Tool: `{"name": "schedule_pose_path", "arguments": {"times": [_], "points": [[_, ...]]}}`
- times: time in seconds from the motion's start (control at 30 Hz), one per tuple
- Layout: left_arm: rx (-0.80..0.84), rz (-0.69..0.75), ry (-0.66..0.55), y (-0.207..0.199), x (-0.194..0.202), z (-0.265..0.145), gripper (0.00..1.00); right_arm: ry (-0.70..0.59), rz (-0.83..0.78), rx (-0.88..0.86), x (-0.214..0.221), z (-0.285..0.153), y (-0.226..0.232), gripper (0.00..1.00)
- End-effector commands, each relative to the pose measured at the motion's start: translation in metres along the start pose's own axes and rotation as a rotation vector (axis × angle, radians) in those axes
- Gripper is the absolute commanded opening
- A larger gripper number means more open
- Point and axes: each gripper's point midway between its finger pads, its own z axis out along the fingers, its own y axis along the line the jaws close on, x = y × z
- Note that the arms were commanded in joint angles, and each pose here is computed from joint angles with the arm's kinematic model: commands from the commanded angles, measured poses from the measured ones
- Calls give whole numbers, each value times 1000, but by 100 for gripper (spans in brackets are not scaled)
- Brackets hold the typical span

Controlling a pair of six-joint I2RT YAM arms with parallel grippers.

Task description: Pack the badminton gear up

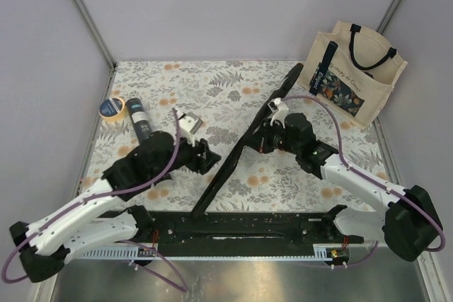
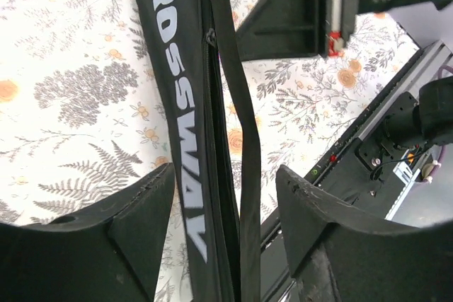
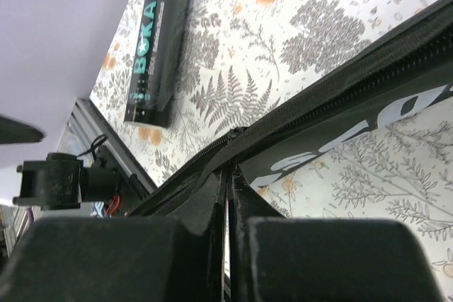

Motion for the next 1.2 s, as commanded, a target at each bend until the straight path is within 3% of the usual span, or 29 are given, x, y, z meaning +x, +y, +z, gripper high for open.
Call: {"name": "schedule_pose_path", "arguments": {"times": [0.0,0.2,0.53,0.73,1.03,1.17], "points": [[-10,128,-80,11,-4,-34,64,-162,-26,-69,-69,-3,27,0],[-21,92,28,19,33,-37,79,-167,-15,-68,-97,8,20,0],[-42,64,107,24,59,-25,82,-210,20,-63,-138,19,19,0],[-44,64,74,27,60,-36,86,-223,41,-57,-158,23,15,0],[-111,71,21,40,52,-40,84,-245,56,-74,-171,14,16,0],[-114,78,5,40,48,-42,77,-254,74,-77,-176,11,15,0]]}}
